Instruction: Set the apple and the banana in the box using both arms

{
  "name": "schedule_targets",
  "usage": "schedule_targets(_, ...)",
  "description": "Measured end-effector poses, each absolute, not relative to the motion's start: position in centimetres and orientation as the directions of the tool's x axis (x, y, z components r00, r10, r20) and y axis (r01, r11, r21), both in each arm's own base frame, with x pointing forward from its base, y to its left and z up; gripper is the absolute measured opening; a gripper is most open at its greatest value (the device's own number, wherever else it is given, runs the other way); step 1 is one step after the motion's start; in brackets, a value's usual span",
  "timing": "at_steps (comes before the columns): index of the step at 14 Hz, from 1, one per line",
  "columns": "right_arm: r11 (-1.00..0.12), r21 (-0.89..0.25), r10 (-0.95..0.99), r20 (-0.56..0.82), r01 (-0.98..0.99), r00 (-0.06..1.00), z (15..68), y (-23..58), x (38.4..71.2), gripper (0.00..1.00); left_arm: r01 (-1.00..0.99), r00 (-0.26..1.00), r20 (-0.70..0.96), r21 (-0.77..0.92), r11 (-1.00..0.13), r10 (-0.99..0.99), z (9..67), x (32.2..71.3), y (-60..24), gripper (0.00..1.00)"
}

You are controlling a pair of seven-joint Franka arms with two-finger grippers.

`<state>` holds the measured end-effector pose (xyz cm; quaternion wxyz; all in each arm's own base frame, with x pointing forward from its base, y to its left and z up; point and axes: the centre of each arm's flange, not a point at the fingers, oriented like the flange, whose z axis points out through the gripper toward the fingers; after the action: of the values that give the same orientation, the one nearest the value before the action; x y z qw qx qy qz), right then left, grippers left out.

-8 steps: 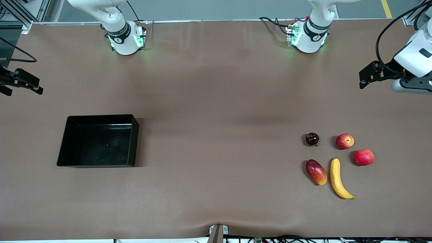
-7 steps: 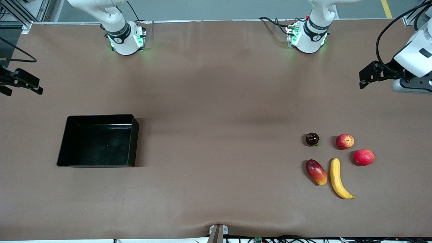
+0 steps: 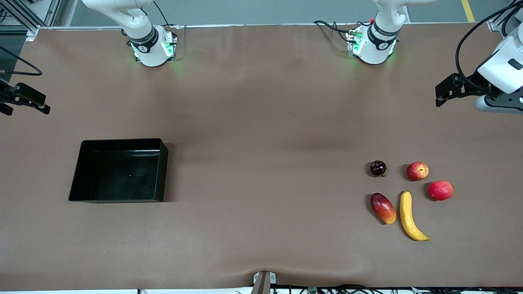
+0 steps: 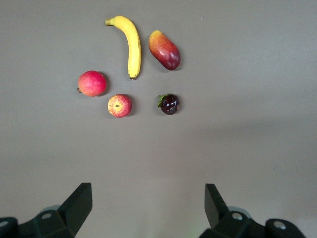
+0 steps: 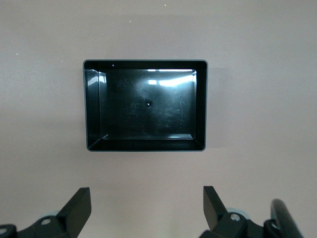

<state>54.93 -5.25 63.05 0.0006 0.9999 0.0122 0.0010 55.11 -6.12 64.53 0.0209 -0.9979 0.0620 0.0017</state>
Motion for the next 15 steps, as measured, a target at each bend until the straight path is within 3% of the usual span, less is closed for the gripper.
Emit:
schedule_targets(4,-1.0,0.001,0.022,0.002,0.022,1.0,63.1,-5.4,54.9,1.0,-0.103,0.994,-0.025,-0.041,-0.994,-0.102,61.7,56.1,-4.5,1.0)
schedule_targets(9,-1.0,0.001,0.021,0.004,0.021,1.0,63.1,-5.4,54.9,1.0,-0.142,0.989,0.028,-0.04,-0.989,-0.143,49.7,58.3,-0.5,1.0)
schedule_targets(15,-1.0,0.01,0.006,-0.021,0.007,1.0,60.3,-6.2,56.7,1.0,-0.25,0.964,0.078,-0.046,-0.967,-0.253,38.2,57.8,2.8,1.0)
